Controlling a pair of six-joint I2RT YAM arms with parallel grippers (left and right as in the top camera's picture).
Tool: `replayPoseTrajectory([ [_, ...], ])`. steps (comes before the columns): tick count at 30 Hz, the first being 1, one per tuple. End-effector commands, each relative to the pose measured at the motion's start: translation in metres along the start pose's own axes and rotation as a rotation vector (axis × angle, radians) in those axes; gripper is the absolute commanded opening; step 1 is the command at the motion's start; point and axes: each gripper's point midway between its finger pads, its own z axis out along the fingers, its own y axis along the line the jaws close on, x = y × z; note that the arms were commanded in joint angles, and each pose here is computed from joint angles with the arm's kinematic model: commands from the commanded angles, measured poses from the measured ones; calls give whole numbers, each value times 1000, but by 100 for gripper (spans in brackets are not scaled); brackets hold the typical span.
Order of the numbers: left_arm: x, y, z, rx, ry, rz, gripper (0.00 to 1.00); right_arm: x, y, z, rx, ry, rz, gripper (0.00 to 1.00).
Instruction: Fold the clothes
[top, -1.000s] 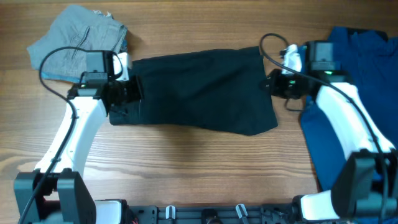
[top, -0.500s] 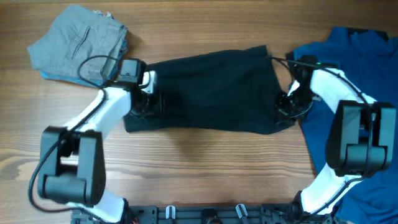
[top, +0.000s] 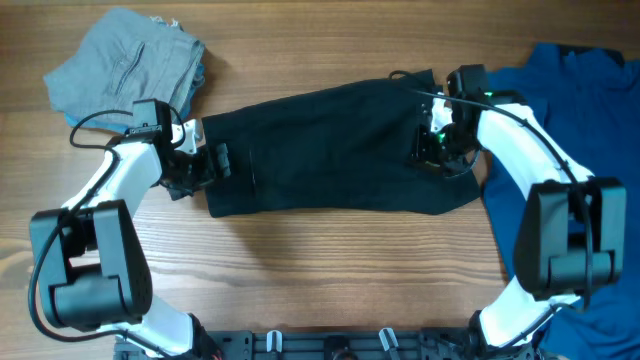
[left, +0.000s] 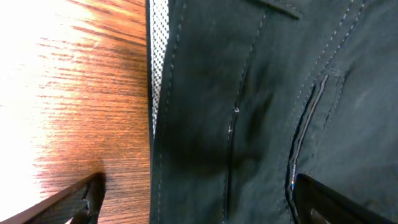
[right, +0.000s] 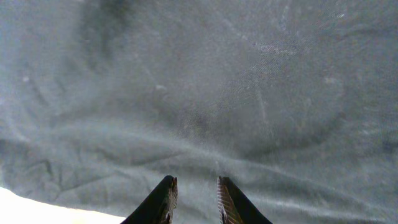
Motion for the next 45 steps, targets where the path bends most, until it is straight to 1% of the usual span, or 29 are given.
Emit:
replayPoseTrajectory([
  [1, 30, 2, 35, 76, 143, 21, 79, 3, -10, 19, 32, 40, 40, 28],
  [2, 34, 1, 41, 78, 165, 36, 71, 3, -11, 21, 34, 45, 41, 27],
  [6, 37, -12, 60, 88, 178, 102, 66, 1, -11, 22, 32, 39, 39, 27],
  [7, 37, -16, 63, 81, 175, 122, 63, 1, -11, 21, 32, 39, 39, 27],
  [8, 38, -17, 64, 68, 174, 136, 48, 2, -11, 21, 33, 42, 40, 26],
  [9, 39, -18, 64, 67, 179, 140, 29, 2, -11, 21, 32, 42, 41, 24],
  [10, 42, -14, 63, 46, 191, 134, 4, 2, -11, 21, 30, 42, 41, 24],
  [11, 45, -7, 59, 11, 210, 121, 4, 2, -9, 21, 24, 42, 40, 24],
  [13, 41, 18, 22, -166, 273, 73, 4, 3, -9, 20, 25, 46, 41, 23],
  [15, 12, 40, -52, -395, 279, 53, 4, 3, -9, 19, 25, 43, 40, 23],
  [16, -2, 37, -79, -436, 262, 56, 4, 3, -9, 19, 25, 42, 40, 23],
  [18, -27, 16, -113, -423, 197, 71, 4, 2, -9, 19, 24, 38, 37, 23],
  [19, -40, -13, -133, -356, 148, 98, 4, 1, -9, 19, 23, 34, 37, 24],
  [20, -43, -33, -138, -303, 129, 119, 4, 1, -9, 19, 23, 33, 36, 24],
  [22, -37, -70, -132, -205, 138, 172, 4, 1, -9, 19, 23, 34, 36, 24],
  [24, -19, -109, -117, -125, 186, 248, 4, 1, -9, 19, 24, 33, 37, 24],
  [25, -14, -122, -112, -105, 194, 270, 4, 1, -9, 19, 23, 33, 37, 24],
  [26, -6, -148, -102, -85, 190, 288, 4, 1, -9, 19, 24, 33, 39, 24],
  [29, 16, -200, -78, -55, 178, 357, 4, 0, -10, 19, 34, 30, 59, 24],
  [31, 39, -224, -58, -44, 190, 398, 4, -1, -10, 19, 33, 27, 58, 24],
  [34, 67, -245, -26, -28, 198, 415, 4, -1, -10, 19, 33, 26, 57, 24],
  [36, 83, -255, -2, -10, 193, 423, 6, -1, -10, 19, 32, 25, 57, 24],
  [37, 88, -258, 5, -1, 191, 432, 9, -1, -10, 19, 33, 25, 57, 24],
  [38, 93, -260, 11, 5, 193, 447, 16, -2, -10, 19, 32, 24, 56, 25],
  [39, 98, -261, 19, 7, 197, 463, 48, -2, -10, 19, 32, 23, 56, 25],
  [40, 102, -262, 24, 8, 200, 473, 98, -2, -10, 19, 32, 23, 56, 24],
  [42, 106, -262, 29, 5, 209, 482, 100, -1, -10, 19, 32, 24, 55, 25],
  [44, 98, -263, 9, 16, 203, 465, 100, -5, -9, 19, 29, 10, 47, 25],
  [45, 90, -265, -13, 25, 195, 451, 100, -10, -8, 19, 23, -11, 36, 28],
])
